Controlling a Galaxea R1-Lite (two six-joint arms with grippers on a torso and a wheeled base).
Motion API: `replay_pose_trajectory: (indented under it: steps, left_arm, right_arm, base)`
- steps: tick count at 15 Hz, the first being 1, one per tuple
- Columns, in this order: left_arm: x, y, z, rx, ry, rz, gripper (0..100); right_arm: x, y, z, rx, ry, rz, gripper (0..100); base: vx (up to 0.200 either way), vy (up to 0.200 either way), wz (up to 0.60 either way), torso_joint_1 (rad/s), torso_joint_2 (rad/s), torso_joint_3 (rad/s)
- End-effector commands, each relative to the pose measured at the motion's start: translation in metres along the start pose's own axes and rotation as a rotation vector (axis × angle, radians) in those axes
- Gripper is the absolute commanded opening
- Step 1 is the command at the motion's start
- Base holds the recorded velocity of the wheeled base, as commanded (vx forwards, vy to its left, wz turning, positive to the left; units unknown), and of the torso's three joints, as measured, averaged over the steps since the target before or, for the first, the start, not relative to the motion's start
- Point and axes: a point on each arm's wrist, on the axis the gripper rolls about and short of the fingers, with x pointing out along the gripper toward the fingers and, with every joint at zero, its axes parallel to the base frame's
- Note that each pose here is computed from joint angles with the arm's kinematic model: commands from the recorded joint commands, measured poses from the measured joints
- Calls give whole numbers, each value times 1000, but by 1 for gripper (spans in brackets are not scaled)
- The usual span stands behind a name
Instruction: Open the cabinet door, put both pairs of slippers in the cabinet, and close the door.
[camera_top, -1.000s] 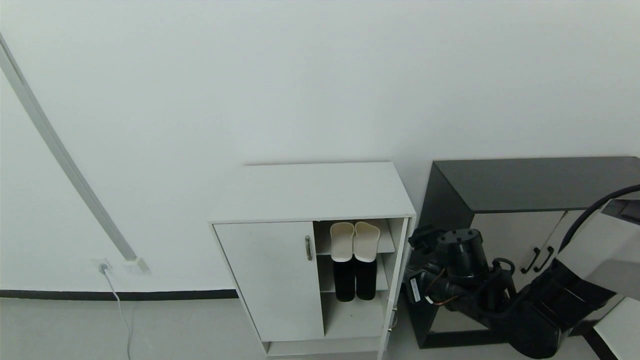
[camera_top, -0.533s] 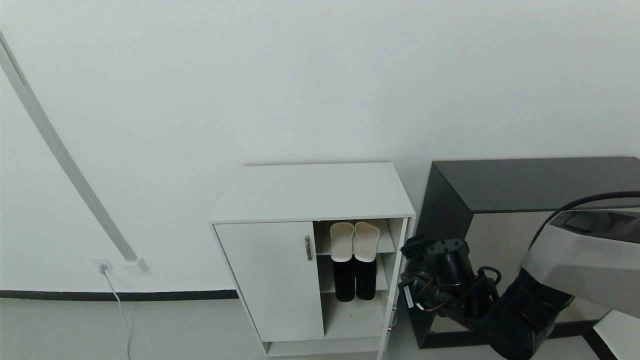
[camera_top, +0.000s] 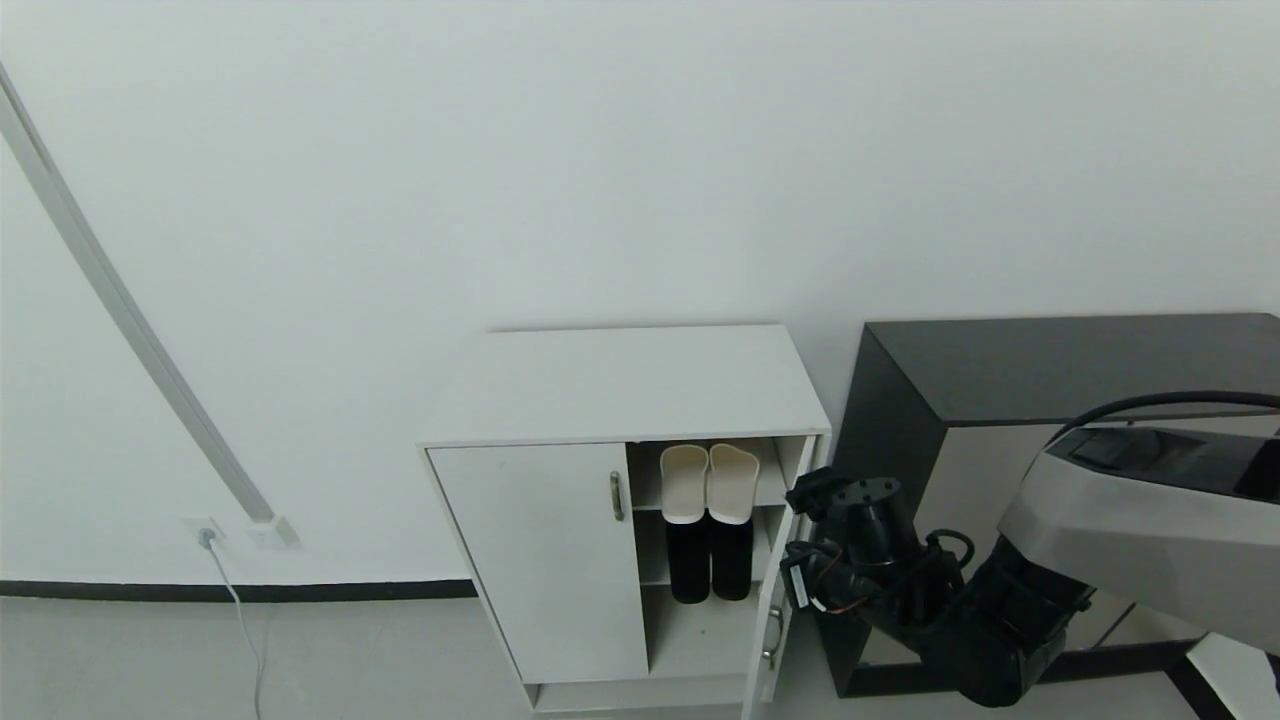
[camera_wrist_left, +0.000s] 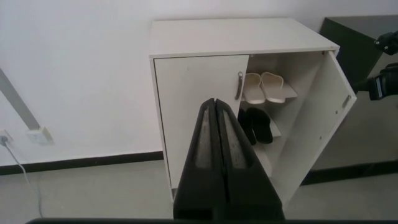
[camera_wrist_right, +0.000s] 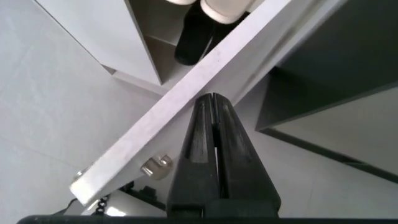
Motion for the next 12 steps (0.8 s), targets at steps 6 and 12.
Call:
replay_pose_trajectory:
  steps: [6, 12]
  left_arm:
    - [0, 0, 0, -2, 1, 1, 0]
    - [0, 0, 0, -3, 1, 3, 0]
  right_arm:
    - [28, 4, 14, 45, -66, -2, 0]
    - [54, 8, 27, 54, -132, -2, 0]
  base:
    - [0, 0, 0, 0, 0, 0]
    - [0, 0, 0, 0, 0, 0]
